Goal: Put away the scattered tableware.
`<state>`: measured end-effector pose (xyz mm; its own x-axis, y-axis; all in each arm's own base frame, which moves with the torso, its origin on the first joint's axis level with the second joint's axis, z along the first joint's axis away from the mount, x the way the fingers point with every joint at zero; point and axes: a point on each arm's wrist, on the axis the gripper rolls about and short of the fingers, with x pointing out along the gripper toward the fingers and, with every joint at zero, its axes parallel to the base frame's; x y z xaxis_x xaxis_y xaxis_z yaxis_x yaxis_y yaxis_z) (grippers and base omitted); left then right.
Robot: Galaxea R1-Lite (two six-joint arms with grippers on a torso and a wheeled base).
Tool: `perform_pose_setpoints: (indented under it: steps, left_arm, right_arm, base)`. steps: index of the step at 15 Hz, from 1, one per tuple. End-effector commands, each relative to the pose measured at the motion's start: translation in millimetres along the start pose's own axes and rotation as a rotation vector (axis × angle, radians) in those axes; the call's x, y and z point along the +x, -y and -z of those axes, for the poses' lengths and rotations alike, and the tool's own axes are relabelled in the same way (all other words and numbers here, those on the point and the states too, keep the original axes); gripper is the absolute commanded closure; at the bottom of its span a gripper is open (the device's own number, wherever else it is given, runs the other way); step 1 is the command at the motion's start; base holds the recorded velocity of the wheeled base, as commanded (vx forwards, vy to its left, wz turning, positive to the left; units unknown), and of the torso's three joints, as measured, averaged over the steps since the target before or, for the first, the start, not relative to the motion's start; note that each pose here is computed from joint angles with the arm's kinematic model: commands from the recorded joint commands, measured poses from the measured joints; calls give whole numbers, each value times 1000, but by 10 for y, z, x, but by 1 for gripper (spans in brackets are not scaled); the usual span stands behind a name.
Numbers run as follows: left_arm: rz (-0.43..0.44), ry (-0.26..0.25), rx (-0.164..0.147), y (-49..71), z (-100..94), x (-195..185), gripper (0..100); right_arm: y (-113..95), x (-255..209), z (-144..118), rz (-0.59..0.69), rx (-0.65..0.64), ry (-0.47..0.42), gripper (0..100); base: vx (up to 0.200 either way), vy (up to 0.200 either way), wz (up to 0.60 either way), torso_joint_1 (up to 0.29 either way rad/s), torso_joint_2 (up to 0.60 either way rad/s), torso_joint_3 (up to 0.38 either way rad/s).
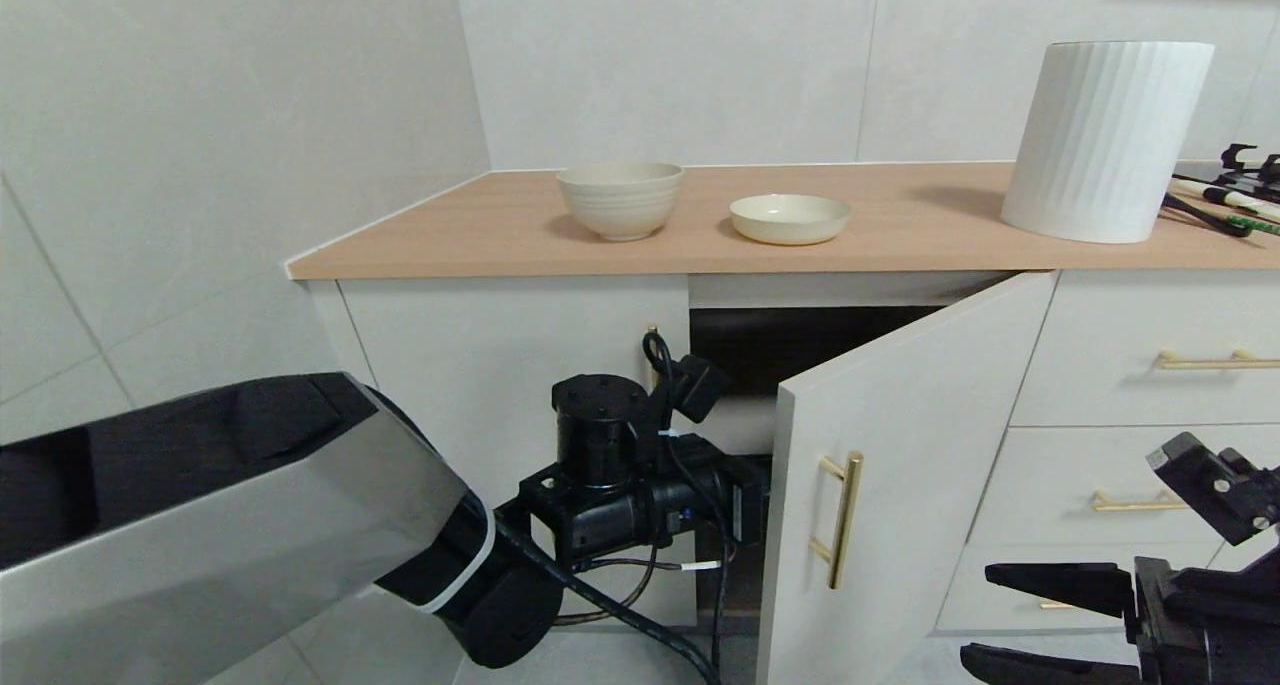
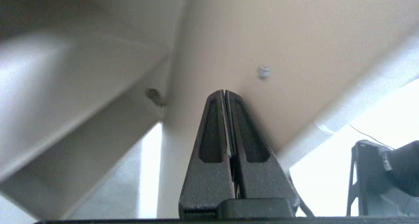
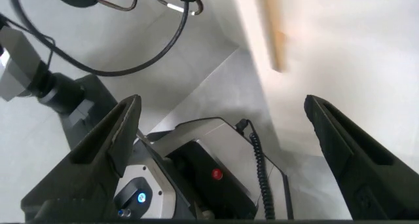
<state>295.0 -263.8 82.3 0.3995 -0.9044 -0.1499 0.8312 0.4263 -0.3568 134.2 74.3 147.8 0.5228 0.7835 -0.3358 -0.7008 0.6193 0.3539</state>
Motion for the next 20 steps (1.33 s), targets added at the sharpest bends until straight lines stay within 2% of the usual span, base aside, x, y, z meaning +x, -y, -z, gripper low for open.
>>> perform_pose_setpoints:
  steps: [1, 5, 9, 13, 16, 20]
  left_arm:
    - [-1, 13, 5, 0, -61, 12, 100]
    - [-8, -8, -19, -15, -177, 127, 100]
    - [-8, -15, -27, -22, -189, 164, 100]
    - [-2, -13, -26, -23, -230, 252, 100]
    - [0, -13, -25, -66, -205, 340, 100]
    - [16, -13, -19, 18, -203, 369, 100]
  right_arm:
    - [3, 5, 3, 0, -2, -3, 0]
    - [1, -11, -4, 3, -7, 5, 0]
    - [-6, -21, -8, 2, -10, 11, 0]
    - [-6, -21, -8, 2, -10, 11, 0]
    - [-8, -24, -10, 1, -12, 13, 0]
    - [-40, -60, -26, -8, -25, 31, 0]
  base:
    - [0, 0, 0, 0, 0, 0]
    - [0, 0, 0, 0, 0, 0]
    - [0, 0, 0, 0, 0, 0]
    - [-200, 0, 0, 7, 2, 0]
    - [0, 0, 0, 0, 0, 0]
    - [0, 0, 0, 0, 0, 0]
